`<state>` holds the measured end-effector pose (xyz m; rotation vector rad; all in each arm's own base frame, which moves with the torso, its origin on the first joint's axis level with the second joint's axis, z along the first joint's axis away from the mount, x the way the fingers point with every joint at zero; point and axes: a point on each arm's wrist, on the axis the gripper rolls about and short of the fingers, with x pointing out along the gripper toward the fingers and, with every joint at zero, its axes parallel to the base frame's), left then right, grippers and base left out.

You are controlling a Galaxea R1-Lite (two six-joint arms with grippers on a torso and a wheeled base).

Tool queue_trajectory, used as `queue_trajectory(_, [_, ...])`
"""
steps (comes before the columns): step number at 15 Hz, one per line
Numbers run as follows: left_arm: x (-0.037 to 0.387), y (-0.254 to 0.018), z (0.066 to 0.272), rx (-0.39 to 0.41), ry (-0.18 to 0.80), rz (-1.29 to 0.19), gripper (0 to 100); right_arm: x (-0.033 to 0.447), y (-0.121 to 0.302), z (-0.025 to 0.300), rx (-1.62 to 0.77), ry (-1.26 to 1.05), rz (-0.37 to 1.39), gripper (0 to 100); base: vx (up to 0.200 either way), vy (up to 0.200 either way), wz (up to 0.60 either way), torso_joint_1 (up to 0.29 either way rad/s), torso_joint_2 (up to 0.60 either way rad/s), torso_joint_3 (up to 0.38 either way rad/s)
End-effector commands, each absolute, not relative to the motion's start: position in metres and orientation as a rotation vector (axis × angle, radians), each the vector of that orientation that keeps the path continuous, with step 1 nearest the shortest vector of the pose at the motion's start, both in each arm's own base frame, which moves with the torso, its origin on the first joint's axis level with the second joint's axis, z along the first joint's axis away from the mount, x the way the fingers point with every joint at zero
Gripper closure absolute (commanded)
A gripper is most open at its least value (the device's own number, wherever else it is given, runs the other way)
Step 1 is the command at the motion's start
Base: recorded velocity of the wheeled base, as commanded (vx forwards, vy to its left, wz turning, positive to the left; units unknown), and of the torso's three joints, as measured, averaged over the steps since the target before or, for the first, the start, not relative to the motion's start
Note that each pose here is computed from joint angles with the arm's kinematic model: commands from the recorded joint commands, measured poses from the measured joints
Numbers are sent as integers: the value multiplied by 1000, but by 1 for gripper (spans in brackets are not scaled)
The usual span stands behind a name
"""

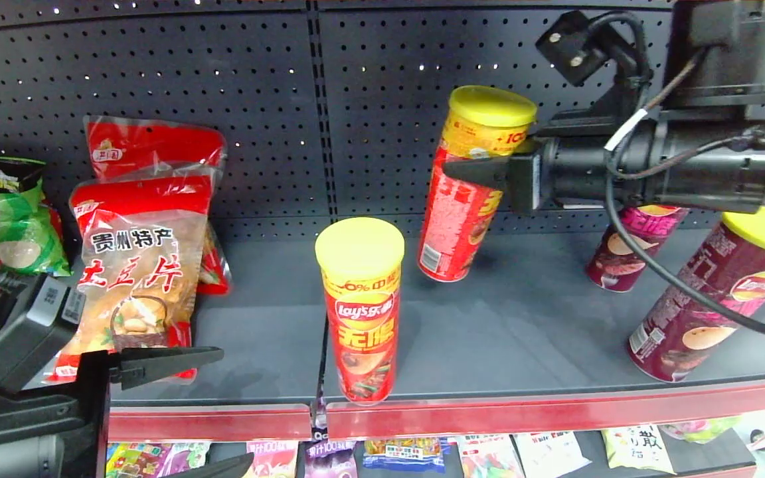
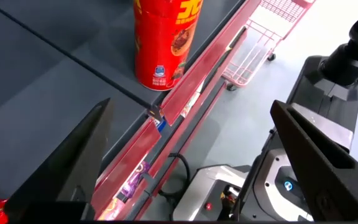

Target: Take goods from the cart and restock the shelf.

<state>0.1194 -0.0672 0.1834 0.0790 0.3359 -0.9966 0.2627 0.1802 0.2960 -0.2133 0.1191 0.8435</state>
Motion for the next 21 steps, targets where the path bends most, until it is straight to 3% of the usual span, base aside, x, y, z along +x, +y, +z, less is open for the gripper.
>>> queue_trajectory(1, [117, -66, 185, 78, 324, -995, 0, 292, 200, 276, -222, 173, 846, 100, 0, 0, 0, 0, 0, 0])
queue_trajectory(9, [116, -66, 185, 62, 330, -985, 0, 320, 227, 249, -221, 227, 872, 100, 0, 0, 0, 0, 0, 0])
queue_trajectory(21, [115, -65, 181, 61, 344, -984, 0, 330, 258, 243, -194, 220, 914, 100, 0, 0, 0, 0, 0, 0])
